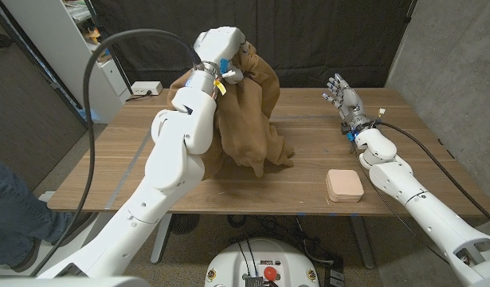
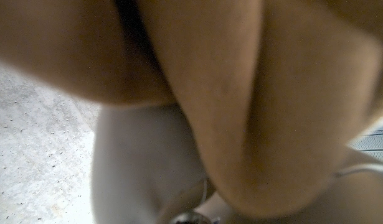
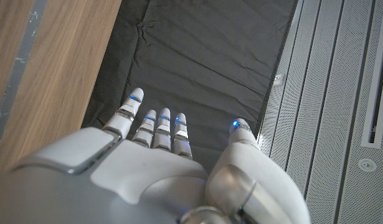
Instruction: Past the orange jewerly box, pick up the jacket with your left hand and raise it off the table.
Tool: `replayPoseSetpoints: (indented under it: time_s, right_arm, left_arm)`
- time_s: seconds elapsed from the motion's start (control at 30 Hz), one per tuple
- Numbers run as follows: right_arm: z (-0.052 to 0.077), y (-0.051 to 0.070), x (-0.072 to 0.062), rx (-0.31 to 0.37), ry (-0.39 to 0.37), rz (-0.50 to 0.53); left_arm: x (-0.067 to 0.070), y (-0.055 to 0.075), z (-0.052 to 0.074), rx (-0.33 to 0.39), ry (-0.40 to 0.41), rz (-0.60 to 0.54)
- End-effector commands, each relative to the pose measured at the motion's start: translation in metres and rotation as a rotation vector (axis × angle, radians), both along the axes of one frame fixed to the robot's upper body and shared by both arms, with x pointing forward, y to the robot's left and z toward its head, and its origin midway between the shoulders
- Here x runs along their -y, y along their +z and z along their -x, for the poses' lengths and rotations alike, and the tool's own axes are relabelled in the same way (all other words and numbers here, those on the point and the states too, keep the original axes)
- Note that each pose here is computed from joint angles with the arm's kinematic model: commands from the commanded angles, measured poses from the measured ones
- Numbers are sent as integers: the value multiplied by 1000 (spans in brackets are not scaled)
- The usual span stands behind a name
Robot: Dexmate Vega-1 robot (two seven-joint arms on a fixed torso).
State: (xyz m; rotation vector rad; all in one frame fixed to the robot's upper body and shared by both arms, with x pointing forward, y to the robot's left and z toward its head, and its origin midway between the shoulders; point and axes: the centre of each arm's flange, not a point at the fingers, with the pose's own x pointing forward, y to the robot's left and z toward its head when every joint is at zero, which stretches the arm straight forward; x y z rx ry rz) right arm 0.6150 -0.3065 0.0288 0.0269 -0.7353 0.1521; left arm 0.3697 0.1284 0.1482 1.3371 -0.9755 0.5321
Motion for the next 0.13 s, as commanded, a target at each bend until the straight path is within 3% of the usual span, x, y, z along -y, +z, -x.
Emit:
replayPoseSetpoints:
  time_s: [0.03, 0.13]
  right_arm:
    - [-2, -6, -16, -36, -1, 26]
    - [-9, -9, -25, -58, 13, 48]
  left_arm:
    - [-28, -22, -13, -115, -59, 31]
    - [-40, -33, -27, -188, -50, 47]
